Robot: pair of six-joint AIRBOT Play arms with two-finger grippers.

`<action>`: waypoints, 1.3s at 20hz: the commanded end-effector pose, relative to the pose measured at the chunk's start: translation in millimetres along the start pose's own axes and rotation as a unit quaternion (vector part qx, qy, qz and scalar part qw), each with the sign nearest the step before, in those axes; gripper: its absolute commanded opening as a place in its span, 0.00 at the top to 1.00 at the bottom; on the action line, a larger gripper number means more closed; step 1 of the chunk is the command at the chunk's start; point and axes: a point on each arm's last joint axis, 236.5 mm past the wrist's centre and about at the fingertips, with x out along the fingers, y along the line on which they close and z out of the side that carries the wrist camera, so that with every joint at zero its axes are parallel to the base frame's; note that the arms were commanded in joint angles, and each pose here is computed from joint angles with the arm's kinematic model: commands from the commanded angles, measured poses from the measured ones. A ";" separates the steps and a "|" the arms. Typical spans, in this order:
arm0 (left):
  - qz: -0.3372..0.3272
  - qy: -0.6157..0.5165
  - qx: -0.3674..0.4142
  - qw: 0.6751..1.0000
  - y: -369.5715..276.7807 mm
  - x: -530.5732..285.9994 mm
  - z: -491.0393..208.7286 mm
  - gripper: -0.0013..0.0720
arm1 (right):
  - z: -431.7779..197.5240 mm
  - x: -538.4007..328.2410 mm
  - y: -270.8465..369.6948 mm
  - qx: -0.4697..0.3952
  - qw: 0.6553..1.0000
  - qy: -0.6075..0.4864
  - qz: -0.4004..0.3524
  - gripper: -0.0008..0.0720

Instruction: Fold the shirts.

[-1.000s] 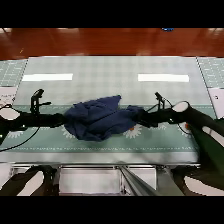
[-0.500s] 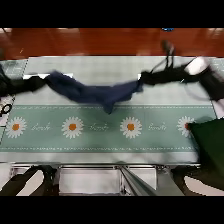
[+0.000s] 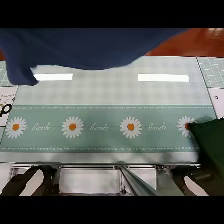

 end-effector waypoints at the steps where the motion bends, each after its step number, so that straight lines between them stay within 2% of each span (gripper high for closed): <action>1: 0.012 0.044 0.038 0.998 -37.2 -47.4 -20.7 0.96 | 32.7 -89.3 -6.2 -0.022 0.996 -0.070 -0.056 0.96; 3: -0.005 0.065 0.037 0.997 -51.5 -53.9 -41.0 0.96 | 21.0 -107.4 -8.0 -0.022 0.996 -0.051 -0.068 0.96; 7: -0.048 0.137 -0.018 0.989 -60.3 -39.8 -107.7 0.96 | -39.4 -101.0 -23.4 0.007 0.993 0.068 -0.096 0.96; 9: -0.077 0.209 -0.056 0.973 -57.7 -18.7 -164.3 0.96 | -69.0 -82.1 -27.7 0.016 0.988 0.116 -0.097 0.96; 11: -0.104 0.283 -0.079 0.950 -50.9 7.5 -230.9 0.96 | -121.0 -53.6 -48.5 0.038 0.973 0.187 -0.129 0.96; 13: -0.094 0.313 -0.133 0.936 -35.0 42.4 -284.5 0.96 | -180.1 -19.8 -70.2 0.050 0.954 0.249 -0.161 0.96; 16: -0.051 0.316 -0.183 0.929 -3.6 97.8 -332.2 0.96 | -253.4 40.3 -82.3 0.052 0.929 0.331 -0.158 0.96; 20: -0.006 0.305 -0.225 0.925 33.1 171.8 -353.8 0.96 | -316.7 134.5 -86.1 0.074 0.908 0.392 -0.128 0.96; 23: -0.005 0.325 -0.252 0.912 46.0 210.7 -364.5 0.94 | -357.5 190.2 -88.5 0.130 0.893 0.410 -0.131 0.96; 24: -0.013 0.343 -0.254 0.904 44.6 216.5 -369.5 0.72 | -368.5 200.0 -89.7 0.155 0.886 0.415 -0.140 0.88; 25: -0.020 0.361 -0.252 0.898 45.2 218.5 -372.2 0.32 | -378.2 205.6 -92.3 0.168 0.878 0.422 -0.151 0.54; 26: -0.022 0.386 -0.238 0.891 53.4 213.1 -371.0 0.29 | -383.3 202.5 -98.5 0.157 0.872 0.436 -0.156 0.42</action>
